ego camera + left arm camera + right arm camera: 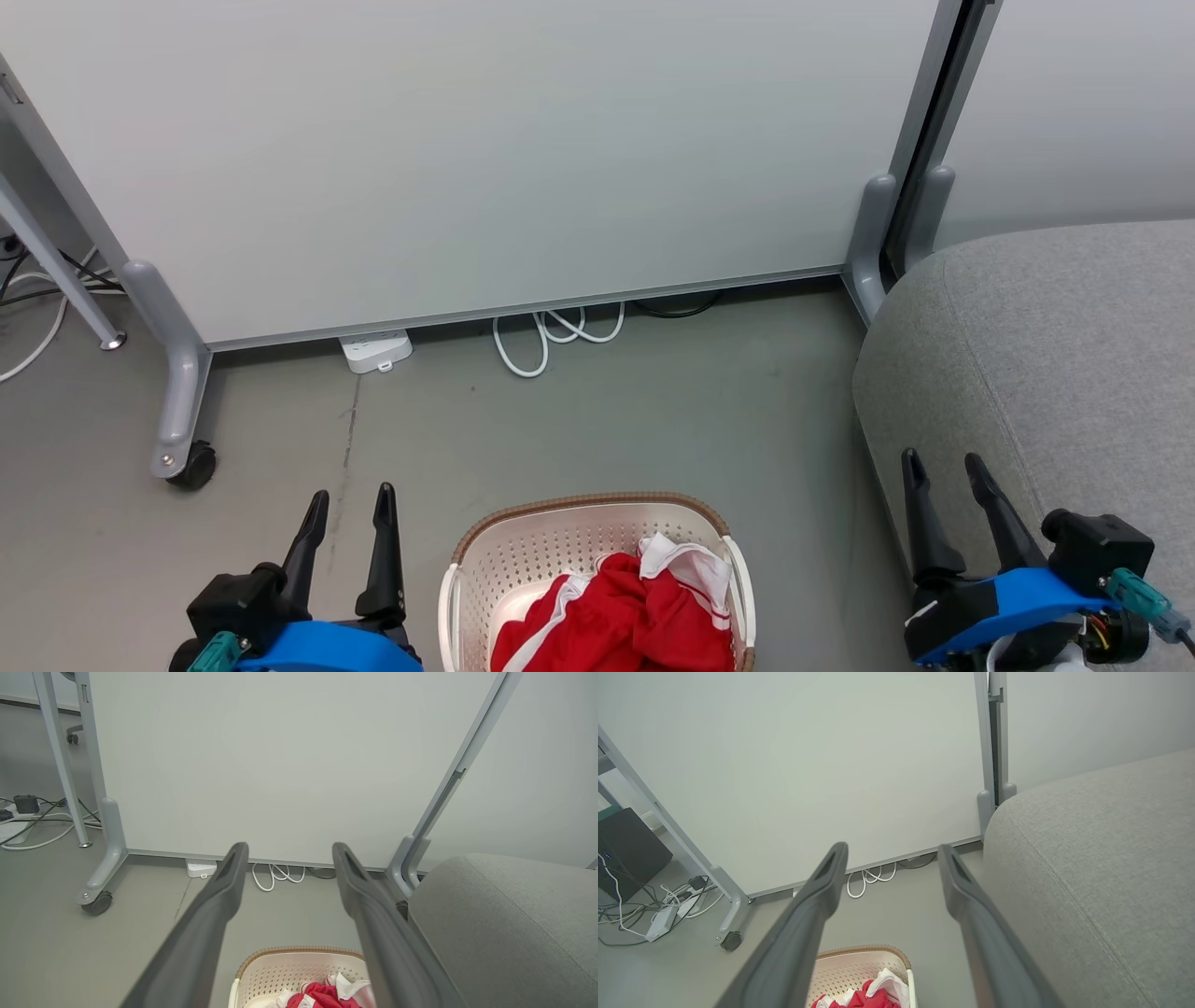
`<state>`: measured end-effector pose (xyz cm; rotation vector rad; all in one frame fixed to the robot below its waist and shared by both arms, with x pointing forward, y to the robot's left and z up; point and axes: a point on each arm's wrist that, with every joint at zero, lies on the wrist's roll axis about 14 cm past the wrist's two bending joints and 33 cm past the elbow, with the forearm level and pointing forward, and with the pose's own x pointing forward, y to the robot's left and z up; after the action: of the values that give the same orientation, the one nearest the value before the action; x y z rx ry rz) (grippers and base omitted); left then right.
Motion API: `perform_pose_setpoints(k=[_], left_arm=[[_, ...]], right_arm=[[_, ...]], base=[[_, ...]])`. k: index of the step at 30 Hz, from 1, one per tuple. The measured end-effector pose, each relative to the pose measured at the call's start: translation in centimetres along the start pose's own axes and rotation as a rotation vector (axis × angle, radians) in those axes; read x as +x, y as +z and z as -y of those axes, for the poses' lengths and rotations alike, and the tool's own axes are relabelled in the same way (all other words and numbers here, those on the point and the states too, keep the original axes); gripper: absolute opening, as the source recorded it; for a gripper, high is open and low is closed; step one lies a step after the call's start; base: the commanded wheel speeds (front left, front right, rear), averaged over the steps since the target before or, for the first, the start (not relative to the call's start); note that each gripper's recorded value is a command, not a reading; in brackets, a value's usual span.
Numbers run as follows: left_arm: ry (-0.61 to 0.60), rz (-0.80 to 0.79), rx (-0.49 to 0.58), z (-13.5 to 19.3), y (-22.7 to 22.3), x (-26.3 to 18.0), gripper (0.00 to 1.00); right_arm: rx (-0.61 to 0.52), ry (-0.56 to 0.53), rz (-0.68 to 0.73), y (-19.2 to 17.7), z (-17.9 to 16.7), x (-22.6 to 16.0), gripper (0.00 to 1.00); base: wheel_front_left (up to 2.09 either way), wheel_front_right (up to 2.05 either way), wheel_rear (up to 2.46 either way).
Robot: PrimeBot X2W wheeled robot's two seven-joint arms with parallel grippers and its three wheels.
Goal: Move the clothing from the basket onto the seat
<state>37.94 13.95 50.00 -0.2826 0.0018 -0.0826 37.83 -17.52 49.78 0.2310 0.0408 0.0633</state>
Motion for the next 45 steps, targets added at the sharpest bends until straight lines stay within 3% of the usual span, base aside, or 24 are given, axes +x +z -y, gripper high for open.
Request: perform_pose_setpoints(k=[31, 45], left_arm=[[-0.034, 0.046, 0.135, 0.69, 0.18, 0.25, 1.0], [-0.034, 0.043, 0.15, 0.65, 0.01, 0.31, 1.0]], right_arm=[[-0.252, 0.043, -0.002, -0.3, -0.83, 0.16, 1.0], [-0.26, 0.046, -0.006, -0.55, -0.84, 0.18, 1.0]], base=[[0.0, 0.0, 0.0], [0.0, 0.0, 0.0]])
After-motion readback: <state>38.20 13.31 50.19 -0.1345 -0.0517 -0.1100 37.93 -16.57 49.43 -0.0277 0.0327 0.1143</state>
